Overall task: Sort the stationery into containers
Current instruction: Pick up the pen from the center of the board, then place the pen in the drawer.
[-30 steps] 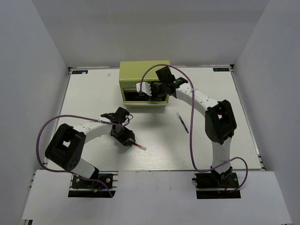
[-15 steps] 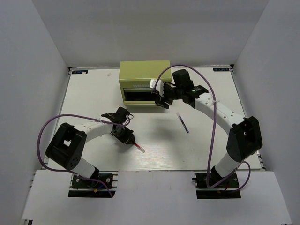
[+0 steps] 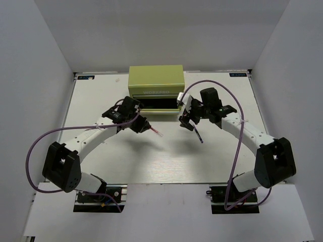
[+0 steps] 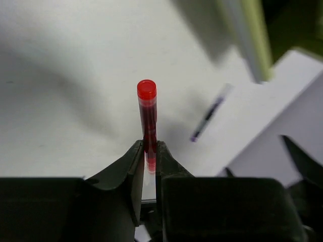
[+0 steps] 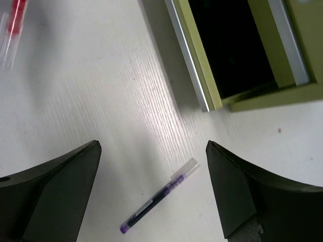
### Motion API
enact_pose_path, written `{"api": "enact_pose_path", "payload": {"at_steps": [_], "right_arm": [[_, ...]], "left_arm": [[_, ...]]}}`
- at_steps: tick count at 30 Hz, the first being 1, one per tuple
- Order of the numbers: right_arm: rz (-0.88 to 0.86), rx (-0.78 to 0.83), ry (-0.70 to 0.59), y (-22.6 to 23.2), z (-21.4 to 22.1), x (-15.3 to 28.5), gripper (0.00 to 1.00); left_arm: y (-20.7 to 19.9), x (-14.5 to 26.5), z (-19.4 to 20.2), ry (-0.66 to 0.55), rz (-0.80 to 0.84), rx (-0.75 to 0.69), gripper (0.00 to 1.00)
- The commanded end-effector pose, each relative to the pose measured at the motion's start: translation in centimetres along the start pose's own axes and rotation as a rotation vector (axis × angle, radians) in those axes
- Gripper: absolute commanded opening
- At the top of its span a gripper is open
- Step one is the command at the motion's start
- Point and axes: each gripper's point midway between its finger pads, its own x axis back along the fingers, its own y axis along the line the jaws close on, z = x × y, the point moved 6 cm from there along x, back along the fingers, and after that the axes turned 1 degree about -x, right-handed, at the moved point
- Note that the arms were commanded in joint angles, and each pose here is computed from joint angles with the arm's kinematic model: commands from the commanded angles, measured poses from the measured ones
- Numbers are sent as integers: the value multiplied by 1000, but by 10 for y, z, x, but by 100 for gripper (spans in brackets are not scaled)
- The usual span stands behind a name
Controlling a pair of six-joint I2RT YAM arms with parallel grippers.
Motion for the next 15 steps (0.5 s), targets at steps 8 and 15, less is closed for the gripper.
{"api": "enact_pose_path", "payload": {"at_steps": [8,15], "right_arm": [[173,-155,14,-5,27,30,90],[203,-225,31,1,50,39,90]], "left_arm": [[-89,1,-37,-120,328,270,0],[-122,-20,-61,-176,418,416,0]]}}
